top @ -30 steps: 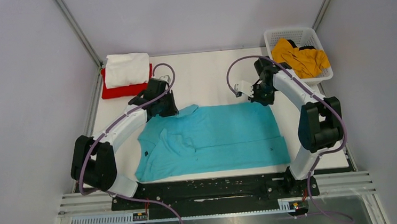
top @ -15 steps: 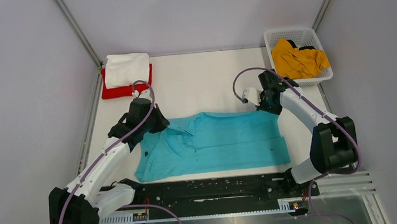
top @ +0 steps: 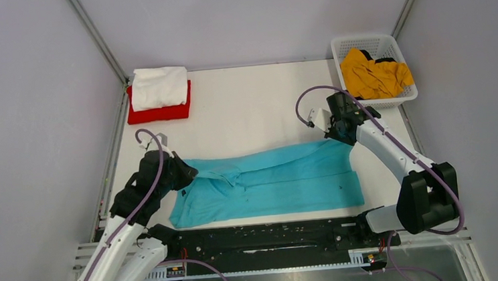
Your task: Fold and stack the t-shirts
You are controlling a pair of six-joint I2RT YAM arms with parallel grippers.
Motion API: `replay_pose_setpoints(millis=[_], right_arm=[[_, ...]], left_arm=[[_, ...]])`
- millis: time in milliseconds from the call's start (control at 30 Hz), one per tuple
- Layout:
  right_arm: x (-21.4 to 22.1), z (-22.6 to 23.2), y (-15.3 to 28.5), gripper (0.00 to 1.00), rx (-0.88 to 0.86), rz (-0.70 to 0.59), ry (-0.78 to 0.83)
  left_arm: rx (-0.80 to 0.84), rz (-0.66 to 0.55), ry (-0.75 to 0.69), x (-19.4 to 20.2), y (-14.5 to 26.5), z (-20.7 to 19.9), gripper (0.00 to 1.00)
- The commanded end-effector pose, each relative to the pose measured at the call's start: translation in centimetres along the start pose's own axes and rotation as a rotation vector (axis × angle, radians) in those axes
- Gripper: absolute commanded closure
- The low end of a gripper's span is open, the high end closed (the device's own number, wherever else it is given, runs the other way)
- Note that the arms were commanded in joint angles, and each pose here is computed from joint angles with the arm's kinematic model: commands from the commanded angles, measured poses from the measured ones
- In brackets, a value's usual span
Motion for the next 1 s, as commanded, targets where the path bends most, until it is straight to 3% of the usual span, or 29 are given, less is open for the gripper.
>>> replay_pose_setpoints(millis=[0,333,733,800,900,933,967], right_arm=[[0.1,-0.1,1.1,1.0,0.067,-0.009,-0.051],[1.4,2.2,1.4,1.0,0.059,0.019,-0.097],[4.3,6.6,-0.7,0.98,0.052,0.18,-0.198],[4.4,6.8,-0.6,0.8,0.051,0.21,-0.204],[4.7,6.6,0.1,0.61,0.088,0.234,-0.216],[4.8,6.5,0.5,0.21,0.105,0.237,-0.227],[4.9,6.3,0.9,0.03,0.127,0.236,-0.243]], left_arm=[[-0.048,-0.034,0.027,0.1,2.0,0.7,1.0],[-0.064,-0.001,0.075,2.3,3.1,1.9,1.0],[-0.095,0.036,0.213,4.5,2.5,2.8,1.0],[-0.105,0.035,0.245,4.9,2.4,3.0,1.0],[-0.146,0.051,0.292,5.7,2.6,3.6,1.0],[-0.156,0.057,0.307,5.9,2.8,3.7,1.0],[-0.167,0.063,0.32,6.1,3.0,3.9,1.0]])
Point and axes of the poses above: each gripper's point midway between its finger pads, its own y axis back along the fingers, its own z axis along the line the jaws close on, x = y × z, the point moved 8 cm from there along y, back along the fingers, and after that the axes turned 11 degrees about -y, right-handed, at the moved point
